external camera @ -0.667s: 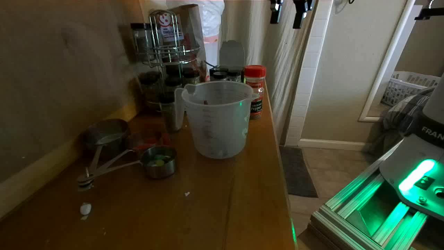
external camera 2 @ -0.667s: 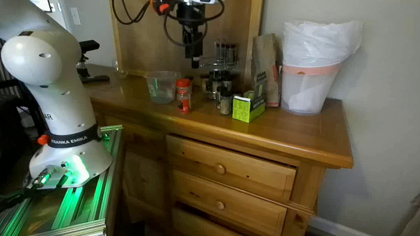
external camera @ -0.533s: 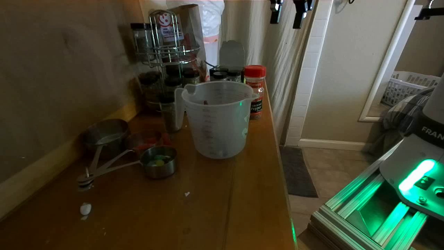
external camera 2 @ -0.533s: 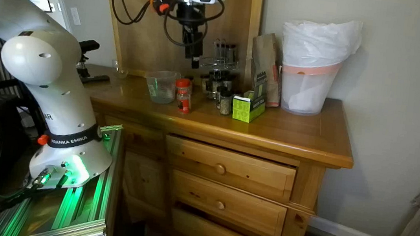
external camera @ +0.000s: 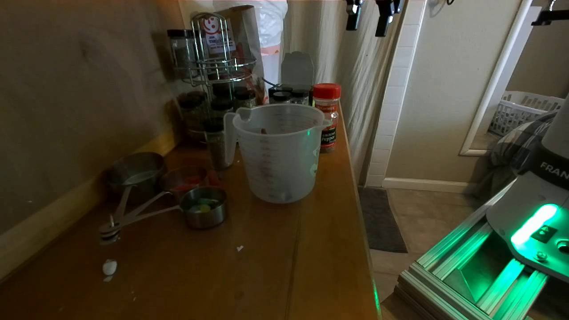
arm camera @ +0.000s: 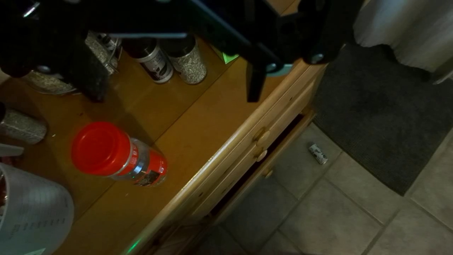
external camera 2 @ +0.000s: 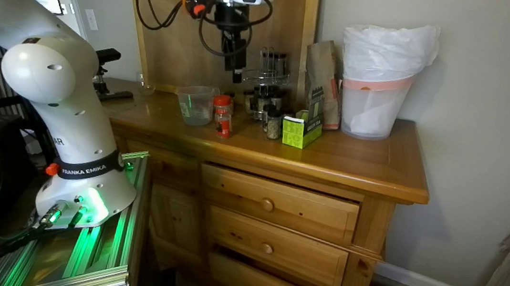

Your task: Pick up a fork and put it on the spice rack

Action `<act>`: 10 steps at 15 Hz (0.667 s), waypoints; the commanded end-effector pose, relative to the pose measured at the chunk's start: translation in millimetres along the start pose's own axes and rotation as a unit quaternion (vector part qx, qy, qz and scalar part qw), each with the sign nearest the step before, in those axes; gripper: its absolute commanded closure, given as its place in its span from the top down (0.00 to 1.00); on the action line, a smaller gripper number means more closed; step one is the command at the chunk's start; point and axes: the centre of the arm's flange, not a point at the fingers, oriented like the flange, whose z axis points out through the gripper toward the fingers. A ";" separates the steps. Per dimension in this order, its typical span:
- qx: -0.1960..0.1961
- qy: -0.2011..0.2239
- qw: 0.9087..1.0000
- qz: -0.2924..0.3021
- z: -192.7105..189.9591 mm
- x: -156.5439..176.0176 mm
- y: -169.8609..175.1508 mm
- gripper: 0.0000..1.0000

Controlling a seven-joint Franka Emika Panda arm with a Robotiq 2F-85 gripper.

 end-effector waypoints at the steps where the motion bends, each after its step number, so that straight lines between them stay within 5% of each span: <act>1: 0.000 0.000 1.000 0.000 0.0 0.0 0.0 1.00; 6: -0.003 0.000 1.000 -0.002 5.6 -9.6 -11.8 1.00; 10: -0.007 0.046 0.999 0.023 17.8 -25.4 -65.2 1.00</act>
